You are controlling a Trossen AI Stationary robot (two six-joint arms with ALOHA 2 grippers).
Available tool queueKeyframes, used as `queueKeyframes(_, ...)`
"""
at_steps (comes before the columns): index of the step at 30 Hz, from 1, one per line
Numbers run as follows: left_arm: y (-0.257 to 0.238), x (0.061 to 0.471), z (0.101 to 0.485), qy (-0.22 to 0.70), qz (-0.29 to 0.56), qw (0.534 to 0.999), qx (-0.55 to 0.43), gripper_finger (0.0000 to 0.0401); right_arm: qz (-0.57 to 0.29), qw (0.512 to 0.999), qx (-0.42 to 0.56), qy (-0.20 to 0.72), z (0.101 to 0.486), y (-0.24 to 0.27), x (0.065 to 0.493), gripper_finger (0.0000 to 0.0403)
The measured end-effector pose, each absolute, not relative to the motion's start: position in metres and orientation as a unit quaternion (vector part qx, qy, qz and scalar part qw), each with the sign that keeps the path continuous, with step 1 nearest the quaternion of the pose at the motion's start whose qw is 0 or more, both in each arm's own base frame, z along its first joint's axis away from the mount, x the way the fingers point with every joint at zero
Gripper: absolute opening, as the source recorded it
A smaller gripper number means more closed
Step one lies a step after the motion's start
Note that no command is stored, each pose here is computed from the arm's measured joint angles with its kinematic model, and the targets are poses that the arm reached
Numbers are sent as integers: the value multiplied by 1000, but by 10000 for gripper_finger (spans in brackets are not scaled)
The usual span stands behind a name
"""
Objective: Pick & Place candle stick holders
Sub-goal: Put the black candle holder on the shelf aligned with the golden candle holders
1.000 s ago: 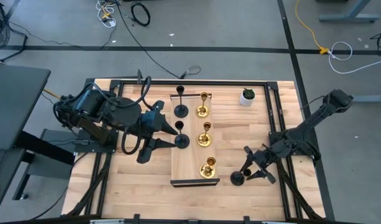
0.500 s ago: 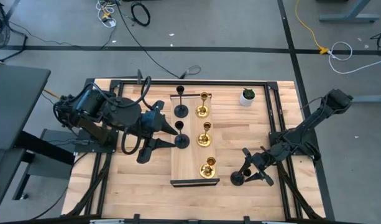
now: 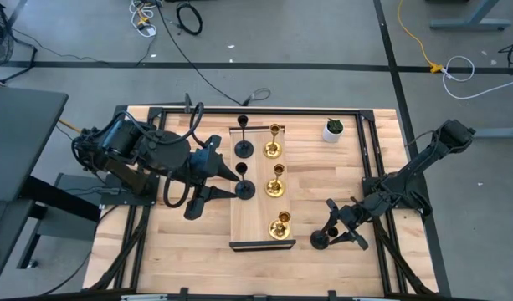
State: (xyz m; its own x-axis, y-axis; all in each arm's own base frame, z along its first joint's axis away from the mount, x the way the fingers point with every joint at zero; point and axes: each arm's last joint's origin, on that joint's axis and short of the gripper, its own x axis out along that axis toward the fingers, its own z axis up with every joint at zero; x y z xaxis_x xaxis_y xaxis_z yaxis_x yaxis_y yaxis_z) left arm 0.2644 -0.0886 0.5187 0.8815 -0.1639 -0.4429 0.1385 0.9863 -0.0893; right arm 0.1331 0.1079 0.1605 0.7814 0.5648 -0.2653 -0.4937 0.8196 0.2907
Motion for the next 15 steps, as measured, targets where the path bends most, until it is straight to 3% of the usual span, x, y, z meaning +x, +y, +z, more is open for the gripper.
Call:
queueKeyframes(6, -89, 264, 519, 231, -78, 969, -28, 177, 282, 938, 102, 172, 161, 108, 133, 170)
queueKeyframes(15, -89, 264, 519, 231, -78, 970, -28, 177, 283, 939, 98, 171, 160, 108, 133, 88)
